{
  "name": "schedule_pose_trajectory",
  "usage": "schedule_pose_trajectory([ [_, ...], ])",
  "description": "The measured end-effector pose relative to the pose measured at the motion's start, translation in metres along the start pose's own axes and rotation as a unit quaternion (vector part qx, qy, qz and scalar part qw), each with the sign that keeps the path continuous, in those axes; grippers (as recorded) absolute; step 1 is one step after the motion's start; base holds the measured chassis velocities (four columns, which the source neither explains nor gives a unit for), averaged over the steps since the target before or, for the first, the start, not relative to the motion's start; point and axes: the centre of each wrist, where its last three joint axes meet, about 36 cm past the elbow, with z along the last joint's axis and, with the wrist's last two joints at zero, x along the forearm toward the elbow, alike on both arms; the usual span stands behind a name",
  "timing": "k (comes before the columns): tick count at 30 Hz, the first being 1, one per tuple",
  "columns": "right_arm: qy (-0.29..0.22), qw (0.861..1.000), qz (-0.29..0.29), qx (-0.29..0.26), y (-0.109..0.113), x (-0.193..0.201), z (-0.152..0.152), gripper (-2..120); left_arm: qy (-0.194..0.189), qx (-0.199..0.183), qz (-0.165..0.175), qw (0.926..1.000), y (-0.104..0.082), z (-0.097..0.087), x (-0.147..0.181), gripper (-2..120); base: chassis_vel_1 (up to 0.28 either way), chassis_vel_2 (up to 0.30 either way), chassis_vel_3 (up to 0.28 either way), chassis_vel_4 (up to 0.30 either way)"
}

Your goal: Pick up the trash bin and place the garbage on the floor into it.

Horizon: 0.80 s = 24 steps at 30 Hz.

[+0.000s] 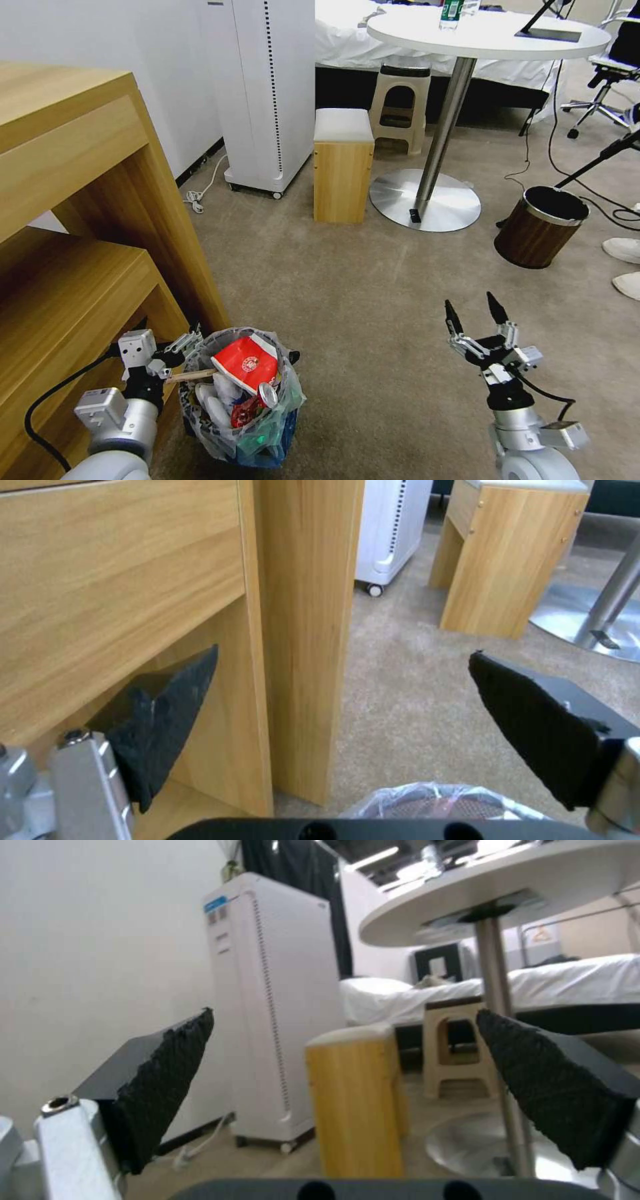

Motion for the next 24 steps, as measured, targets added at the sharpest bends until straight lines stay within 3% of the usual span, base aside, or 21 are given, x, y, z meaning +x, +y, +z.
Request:
schedule_pose_trajectory([
  [6,-0.011,0.999,0.029,0.007,0.0,0.0,-0.004,100,0.003,-0.01,0.001,0.9999,0.002,0.002,0.001,99,0.0,0.0,0.0,0.0],
  [14,-0.058,0.989,0.125,0.044,0.006,-0.032,-0.013,100,0.0,-0.025,0.001,0.9997,0.004,0.002,0.0,100,0.0,0.0,0.0,0.0],
  [24,-0.077,0.986,0.125,0.073,0.0,-0.036,-0.012,100,-0.003,-0.042,-0.004,0.9991,0.005,0.005,-0.004,100,0.0,0.0,0.0,0.0],
])
